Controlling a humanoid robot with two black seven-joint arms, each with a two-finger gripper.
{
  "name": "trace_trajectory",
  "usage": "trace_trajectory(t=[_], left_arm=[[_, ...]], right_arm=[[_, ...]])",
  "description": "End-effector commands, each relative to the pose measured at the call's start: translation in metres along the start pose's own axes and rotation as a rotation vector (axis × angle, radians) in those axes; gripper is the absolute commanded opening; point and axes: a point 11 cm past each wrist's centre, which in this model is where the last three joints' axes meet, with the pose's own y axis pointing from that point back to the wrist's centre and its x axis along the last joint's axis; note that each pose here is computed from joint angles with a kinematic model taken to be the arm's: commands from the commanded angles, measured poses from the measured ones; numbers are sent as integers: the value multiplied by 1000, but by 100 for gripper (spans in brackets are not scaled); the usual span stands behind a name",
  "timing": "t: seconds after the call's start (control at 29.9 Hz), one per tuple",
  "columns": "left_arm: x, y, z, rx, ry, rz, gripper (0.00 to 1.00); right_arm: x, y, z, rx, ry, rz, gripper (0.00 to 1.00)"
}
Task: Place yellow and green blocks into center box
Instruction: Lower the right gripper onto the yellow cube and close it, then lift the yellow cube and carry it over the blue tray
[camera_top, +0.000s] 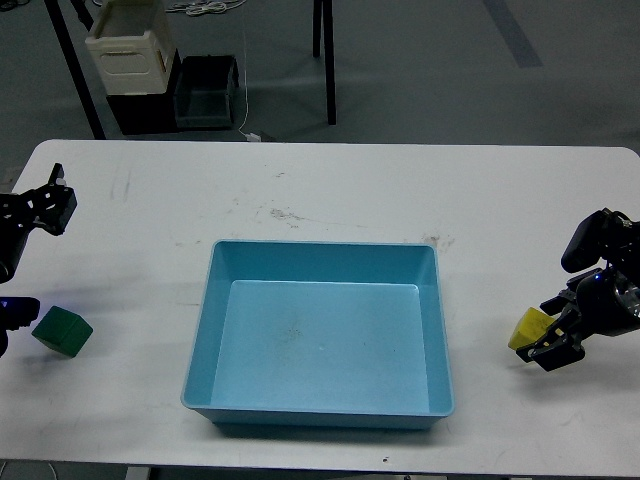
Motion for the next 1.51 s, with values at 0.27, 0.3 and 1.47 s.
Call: trace_trajectory(t=[0.27, 0.3, 1.47], left_arm=[[1, 0, 0, -2, 0, 3, 100], [1, 0, 1, -3, -1, 3, 100], [3, 1, 3, -8, -5, 7, 100]], right_arm=[[-9, -4, 2, -27, 56, -43, 56], [-9, -4, 2, -29, 57, -44, 52], [183, 167, 23, -320, 332, 430, 0]])
